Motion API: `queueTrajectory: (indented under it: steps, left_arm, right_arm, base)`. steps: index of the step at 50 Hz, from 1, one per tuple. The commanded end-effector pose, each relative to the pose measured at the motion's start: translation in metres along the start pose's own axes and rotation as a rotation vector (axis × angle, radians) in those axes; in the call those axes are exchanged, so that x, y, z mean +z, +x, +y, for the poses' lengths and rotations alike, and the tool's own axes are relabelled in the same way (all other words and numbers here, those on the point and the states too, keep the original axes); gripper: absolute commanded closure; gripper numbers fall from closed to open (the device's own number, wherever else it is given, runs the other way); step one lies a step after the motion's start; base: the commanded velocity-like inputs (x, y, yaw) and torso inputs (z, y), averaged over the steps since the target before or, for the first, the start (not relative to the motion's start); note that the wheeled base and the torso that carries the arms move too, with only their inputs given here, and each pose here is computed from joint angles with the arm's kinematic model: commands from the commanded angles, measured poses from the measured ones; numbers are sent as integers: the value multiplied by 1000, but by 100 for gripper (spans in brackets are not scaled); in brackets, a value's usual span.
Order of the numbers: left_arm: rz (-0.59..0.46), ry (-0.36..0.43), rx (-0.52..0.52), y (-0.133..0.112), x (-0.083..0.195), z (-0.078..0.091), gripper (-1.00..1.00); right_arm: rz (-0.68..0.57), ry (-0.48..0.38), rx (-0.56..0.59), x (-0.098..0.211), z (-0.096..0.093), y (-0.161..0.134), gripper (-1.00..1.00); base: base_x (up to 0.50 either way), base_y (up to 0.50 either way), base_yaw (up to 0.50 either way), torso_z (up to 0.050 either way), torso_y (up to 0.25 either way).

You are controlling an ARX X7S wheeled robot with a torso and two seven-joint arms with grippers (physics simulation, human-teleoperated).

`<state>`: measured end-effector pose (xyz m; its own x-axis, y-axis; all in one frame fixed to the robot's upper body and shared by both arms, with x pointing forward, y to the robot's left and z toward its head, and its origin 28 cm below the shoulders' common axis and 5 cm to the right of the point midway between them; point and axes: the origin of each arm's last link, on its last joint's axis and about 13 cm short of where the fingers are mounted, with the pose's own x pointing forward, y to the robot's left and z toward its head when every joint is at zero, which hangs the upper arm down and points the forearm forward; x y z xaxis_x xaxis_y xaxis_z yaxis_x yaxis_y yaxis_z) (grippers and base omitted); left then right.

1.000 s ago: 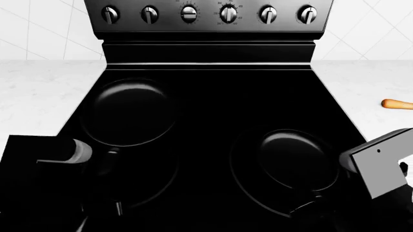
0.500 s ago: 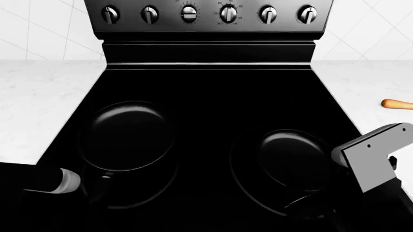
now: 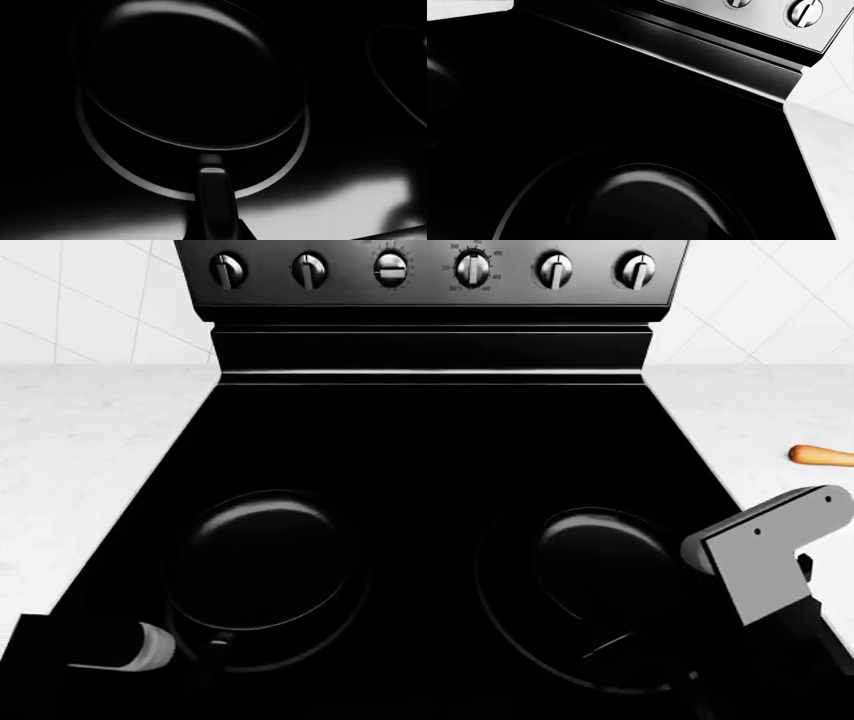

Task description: Place both pans onto different burners. Then place the carrot and the chicken breast on different pans.

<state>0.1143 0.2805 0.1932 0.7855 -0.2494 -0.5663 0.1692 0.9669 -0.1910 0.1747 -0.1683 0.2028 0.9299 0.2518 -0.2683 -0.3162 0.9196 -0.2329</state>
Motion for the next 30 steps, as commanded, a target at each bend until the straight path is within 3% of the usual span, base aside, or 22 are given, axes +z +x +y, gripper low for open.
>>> queueTrajectory:
  steps: [1,3,4,20,30]
  left_arm:
    - [-8,-9,10,3,-1,1,100]
    - [-3,-8,4,4,-2,1,100]
    - [-3,-5,6,4,-2,1,-100]
    - [-27,20,-11,1,3,-2,-100]
    - [-147,29,-94,-13,23,-12,-100]
  right_arm:
    - [-4,4,-3,-1,-1,1,-100]
    - [-5,6,-4,-2,-1,1,-100]
    - [-5,7,-4,-2,-1,1,-100]
    - [-7,18,-7,-4,0,0,-100]
    - [-42,0,-10,2,7,-11,-100]
  base:
    - [0,0,-3,0,0]
    - [0,-1,0,0,0]
    - [0,0,0,0,0]
    - [0,0,0,0,0]
    - [0,0,0,0,0]
